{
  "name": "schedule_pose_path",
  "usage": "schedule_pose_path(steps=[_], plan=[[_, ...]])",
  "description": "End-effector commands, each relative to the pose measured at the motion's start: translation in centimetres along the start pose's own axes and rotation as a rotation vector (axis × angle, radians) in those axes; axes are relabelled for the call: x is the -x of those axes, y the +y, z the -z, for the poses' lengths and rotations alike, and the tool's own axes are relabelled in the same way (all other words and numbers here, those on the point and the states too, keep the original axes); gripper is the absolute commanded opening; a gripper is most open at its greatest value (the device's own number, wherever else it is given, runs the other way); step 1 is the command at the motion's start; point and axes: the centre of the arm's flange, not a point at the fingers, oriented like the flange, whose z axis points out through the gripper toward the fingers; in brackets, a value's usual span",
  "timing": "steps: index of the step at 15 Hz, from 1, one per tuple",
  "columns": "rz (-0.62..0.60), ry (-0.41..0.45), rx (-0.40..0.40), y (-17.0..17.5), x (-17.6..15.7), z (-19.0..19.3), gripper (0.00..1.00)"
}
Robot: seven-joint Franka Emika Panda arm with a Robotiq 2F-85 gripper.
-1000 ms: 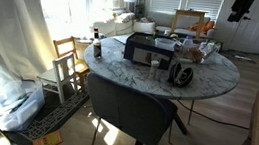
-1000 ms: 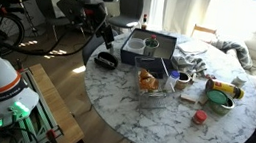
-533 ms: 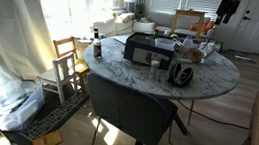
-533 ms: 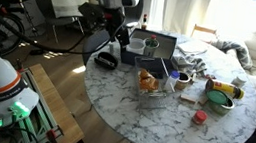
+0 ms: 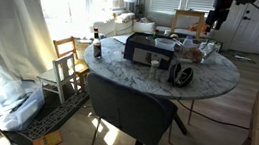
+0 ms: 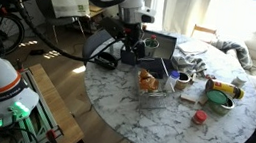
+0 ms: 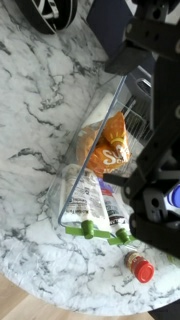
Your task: Move the object from the vegetable fridge box to the blue box
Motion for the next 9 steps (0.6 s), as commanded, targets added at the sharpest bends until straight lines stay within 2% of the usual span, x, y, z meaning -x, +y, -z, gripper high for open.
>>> schedule_pose_path(steps=[1, 9], plan=[[-0.052, -0.018, 0.007, 1.3, -3.0, -2.7, 1.00], [-0.177, -0.054, 0.015, 1.0, -6.3, -7.1, 1.00]])
